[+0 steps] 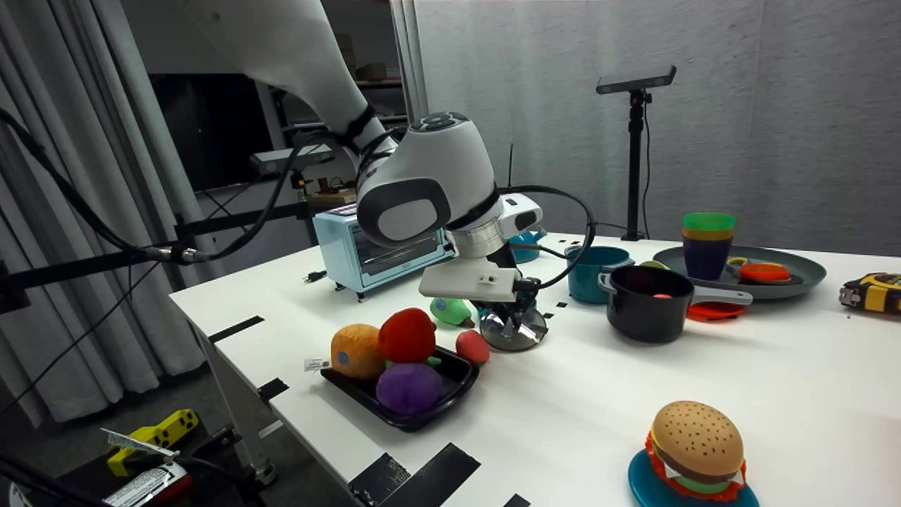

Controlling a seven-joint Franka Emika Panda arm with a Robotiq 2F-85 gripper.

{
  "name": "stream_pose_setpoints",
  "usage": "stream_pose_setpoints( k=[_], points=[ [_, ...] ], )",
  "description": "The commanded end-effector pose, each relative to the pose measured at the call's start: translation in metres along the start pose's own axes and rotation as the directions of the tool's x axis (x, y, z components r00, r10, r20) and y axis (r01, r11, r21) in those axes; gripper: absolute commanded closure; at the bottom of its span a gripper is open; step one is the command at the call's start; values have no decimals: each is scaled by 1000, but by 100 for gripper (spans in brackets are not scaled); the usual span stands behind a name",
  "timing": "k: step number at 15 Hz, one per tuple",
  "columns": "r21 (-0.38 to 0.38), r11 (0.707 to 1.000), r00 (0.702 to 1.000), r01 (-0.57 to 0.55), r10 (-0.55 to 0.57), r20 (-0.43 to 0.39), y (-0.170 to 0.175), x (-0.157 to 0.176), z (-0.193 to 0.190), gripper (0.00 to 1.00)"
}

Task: Put the lid on the pan

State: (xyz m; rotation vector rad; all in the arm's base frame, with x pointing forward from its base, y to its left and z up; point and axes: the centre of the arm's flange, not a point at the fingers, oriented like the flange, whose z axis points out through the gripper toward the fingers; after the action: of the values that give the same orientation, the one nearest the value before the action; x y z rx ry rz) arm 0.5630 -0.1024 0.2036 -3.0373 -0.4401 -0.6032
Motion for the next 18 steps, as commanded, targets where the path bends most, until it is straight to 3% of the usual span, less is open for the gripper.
stream_pose_setpoints(
  k=[1, 7, 13, 18],
  points=[
    [7, 1000, 1000, -25, 25, 2, 5, 4, -9, 96],
    [8, 996, 996, -89, 89, -19, 9, 27, -33, 96],
    [41, 993, 992, -113, 115, -54, 4, 72, -53, 96],
    [98, 992, 996, -84, 84, 1, -6, 104, -48, 96]
  ],
)
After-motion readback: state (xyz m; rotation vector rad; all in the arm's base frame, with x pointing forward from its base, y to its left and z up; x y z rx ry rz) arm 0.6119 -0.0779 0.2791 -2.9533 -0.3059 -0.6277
